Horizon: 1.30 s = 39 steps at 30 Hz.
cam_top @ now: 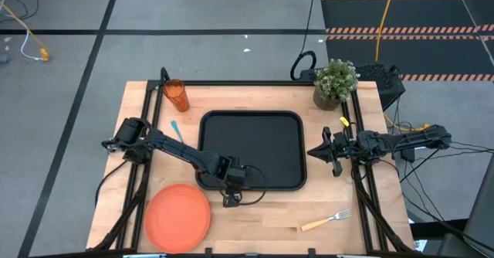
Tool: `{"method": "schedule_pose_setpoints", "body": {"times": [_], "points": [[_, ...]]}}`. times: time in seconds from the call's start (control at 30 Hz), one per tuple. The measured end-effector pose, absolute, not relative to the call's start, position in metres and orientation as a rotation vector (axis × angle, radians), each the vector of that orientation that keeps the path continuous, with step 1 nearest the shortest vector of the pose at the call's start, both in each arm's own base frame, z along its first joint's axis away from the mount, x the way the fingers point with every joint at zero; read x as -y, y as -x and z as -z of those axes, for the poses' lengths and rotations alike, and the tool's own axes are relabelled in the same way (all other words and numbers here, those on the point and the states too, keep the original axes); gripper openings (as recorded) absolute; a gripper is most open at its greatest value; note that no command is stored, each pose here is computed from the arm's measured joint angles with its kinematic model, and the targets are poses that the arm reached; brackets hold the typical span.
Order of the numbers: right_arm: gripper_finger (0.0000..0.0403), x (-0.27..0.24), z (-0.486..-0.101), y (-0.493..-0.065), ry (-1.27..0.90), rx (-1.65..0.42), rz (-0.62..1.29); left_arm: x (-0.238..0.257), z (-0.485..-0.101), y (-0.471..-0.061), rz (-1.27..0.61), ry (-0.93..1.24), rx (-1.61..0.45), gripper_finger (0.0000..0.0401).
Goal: Pick and place plate/cup/fork/spoon on tray
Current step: Adjust the black serving tray
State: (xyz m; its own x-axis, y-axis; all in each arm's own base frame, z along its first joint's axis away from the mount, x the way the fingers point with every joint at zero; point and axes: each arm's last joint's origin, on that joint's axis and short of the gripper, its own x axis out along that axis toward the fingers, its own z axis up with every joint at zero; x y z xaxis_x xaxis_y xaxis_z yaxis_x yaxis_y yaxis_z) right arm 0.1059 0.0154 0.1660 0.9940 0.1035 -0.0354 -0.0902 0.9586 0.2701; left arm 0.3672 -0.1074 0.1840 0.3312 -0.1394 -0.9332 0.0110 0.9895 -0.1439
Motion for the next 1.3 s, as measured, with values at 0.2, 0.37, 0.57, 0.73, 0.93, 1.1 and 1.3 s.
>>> {"method": "schedule_pose_setpoints", "body": {"times": [0.2, 0.37, 0.57, 0.73, 0.93, 1.1, 1.3], "points": [[0.0000, -0.016, -0.166, -0.106, -0.272, -0.052, -0.104, 0.106, -0.222, -0.363, 0.075, 0.046, -1.377, 0.0054], [0.0000, -0.018, -0.168, -0.106, -0.246, -0.041, -0.192, 0.105, -0.257, -0.358, -0.040, 0.094, -1.440, 0.0040], [0.0000, -0.018, -0.173, -0.105, -0.127, 0.018, -0.210, 0.120, -0.267, -0.347, -0.074, 0.291, -1.540, 0.0035], [0.0000, -0.018, -0.174, -0.105, -0.043, 0.039, -0.209, 0.154, -0.252, -0.327, -0.011, 0.210, -1.614, 0.0035], [0.0000, -0.018, -0.173, -0.105, -0.017, 0.039, -0.209, 0.184, -0.242, -0.323, 0.043, 0.233, -1.535, 0.0071], [0.0000, -0.018, -0.172, -0.105, -0.059, 0.024, -0.211, 0.192, -0.243, -0.328, -0.041, 0.393, -1.459, 0.0150], [0.0000, -0.018, -0.165, -0.105, -0.178, -0.065, -0.207, 0.205, -0.245, -0.328, -0.143, 0.606, -1.422, 0.0227]]}}
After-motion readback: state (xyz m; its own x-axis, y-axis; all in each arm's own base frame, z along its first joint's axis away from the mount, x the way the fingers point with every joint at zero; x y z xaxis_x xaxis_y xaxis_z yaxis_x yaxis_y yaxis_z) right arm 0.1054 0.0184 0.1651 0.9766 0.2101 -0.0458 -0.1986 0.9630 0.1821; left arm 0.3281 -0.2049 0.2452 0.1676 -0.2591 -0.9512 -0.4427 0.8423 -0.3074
